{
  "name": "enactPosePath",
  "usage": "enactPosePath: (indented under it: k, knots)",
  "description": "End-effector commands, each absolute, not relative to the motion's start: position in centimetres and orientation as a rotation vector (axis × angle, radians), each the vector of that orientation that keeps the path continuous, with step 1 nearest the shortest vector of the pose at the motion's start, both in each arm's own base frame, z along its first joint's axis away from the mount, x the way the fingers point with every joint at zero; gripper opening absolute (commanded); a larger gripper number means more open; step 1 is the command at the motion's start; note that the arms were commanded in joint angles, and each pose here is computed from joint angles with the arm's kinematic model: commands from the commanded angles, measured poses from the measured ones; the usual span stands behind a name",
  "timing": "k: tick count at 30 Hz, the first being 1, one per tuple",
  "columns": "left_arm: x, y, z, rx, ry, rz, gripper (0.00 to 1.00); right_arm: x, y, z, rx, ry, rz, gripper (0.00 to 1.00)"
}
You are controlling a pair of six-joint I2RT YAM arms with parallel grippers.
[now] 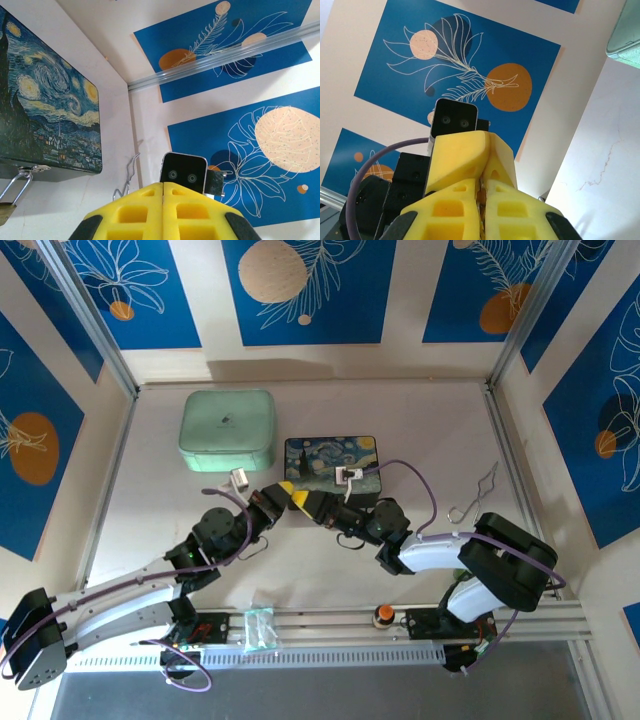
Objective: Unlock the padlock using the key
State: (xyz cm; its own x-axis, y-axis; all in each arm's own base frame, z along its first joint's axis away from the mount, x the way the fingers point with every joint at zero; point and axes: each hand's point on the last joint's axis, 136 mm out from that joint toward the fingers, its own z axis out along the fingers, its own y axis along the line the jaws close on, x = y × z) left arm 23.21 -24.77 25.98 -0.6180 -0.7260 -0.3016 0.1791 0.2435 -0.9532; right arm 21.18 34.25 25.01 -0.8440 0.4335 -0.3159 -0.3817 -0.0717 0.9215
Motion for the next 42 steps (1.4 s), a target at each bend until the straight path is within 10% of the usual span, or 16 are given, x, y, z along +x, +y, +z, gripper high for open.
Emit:
enactPosePath:
  k: [1, 6, 9, 15, 28, 42]
  knots:
    - [23.4, -24.0, 25.8, -0.533, 1.735, -1.463, 0.0, 21.5, 33.8, 25.4, 0.075, 1.625, 1.946, 0.0]
    - [23.6, -23.3, 25.0, -0.562, 1.75, -1.413, 0.01, 21.5, 33.7, 24.9, 0.091, 1.636, 1.937, 0.0]
    - [23.7, -22.5, 24.7, -0.551, 1.763, -1.339, 0.47, 21.9, 33.0, 24.1, 0.138, 1.655, 1.905, 0.0]
    - [23.8, -21.1, 23.8, -0.489, 1.824, -1.152, 0.62, 22.6, 31.0, 21.9, 0.219, 1.75, 1.771, 0.0]
    - [23.7, -27.7, 17.5, 0.121, 2.156, -0.875, 0.81, 22.5, 23.8, 18.0, 0.157, 2.132, 1.153, 0.0]
    - [25.7, -33.6, 9.8, 0.355, 2.201, -0.856, 0.76, 21.3, 19.9, 15.8, 0.195, 2.167, 1.194, 0.0]
